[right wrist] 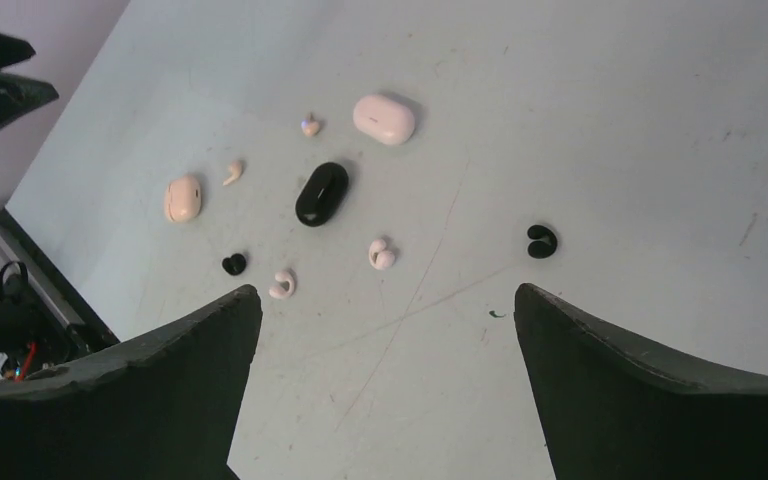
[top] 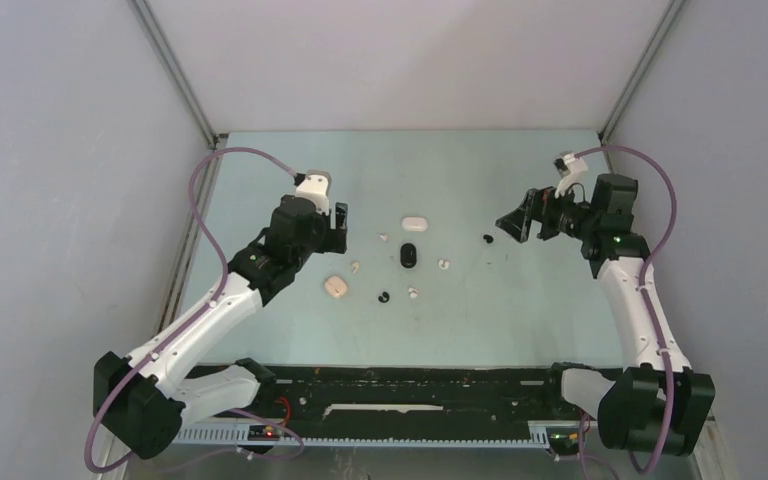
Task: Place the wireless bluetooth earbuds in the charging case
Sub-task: Pick up the charging case at the center of the board.
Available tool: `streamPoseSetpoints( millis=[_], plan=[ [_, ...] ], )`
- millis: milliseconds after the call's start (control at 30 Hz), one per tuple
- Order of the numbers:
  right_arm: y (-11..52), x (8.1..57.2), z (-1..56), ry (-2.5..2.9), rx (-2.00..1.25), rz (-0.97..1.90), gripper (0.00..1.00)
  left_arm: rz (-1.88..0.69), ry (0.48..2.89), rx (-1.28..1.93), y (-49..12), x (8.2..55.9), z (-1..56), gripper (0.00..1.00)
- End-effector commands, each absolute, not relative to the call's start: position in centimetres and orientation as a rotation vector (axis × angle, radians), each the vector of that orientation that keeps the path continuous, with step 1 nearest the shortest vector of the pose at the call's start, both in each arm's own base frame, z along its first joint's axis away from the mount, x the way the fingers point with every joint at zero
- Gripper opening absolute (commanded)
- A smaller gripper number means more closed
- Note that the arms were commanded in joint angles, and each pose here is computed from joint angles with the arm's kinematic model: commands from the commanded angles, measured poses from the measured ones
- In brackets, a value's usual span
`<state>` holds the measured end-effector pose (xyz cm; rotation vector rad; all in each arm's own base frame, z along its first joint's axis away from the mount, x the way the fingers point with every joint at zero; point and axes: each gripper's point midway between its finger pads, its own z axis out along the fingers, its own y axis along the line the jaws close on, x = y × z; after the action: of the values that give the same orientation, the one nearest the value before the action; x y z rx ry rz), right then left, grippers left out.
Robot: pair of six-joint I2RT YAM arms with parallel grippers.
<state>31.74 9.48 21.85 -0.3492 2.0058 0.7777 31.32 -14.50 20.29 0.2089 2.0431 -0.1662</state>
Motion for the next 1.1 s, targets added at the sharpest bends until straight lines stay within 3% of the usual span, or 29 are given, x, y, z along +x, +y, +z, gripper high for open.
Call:
streamPoseSetpoints(
  millis=[0, 167, 467, 833, 1067],
  plan=[
    [7.9, 33.0, 23.9, 1.938, -0.245, 0.752, 1.0, -0.191, 1.996, 0.199, -15.0, 31.8, 21.9, 0.81],
    [7.7, 32.3, 21.5, 1.929, -0.491, 0.706, 1.0, -0.193, 2.001, 0.204, -15.1, 31.8, 21.8, 0.8],
    [8.5, 32.3, 20.8, 1.928, -0.588, 0.633, 0.96, -0.214, 2.066, 0.243, -16.1, 32.0, 19.8, 0.8],
    [10.7, 31.9, 20.8, 1.911, -0.688, 0.6, 1.0, -0.263, 2.342, 0.28, -19.5, 32.6, 13.4, 0.76],
    [12.2, 31.1, 21.0, 1.89, -0.758, 0.628, 0.98, -0.327, 2.377, 0.235, -21.2, 33.2, 13.2, 0.74]
  ],
)
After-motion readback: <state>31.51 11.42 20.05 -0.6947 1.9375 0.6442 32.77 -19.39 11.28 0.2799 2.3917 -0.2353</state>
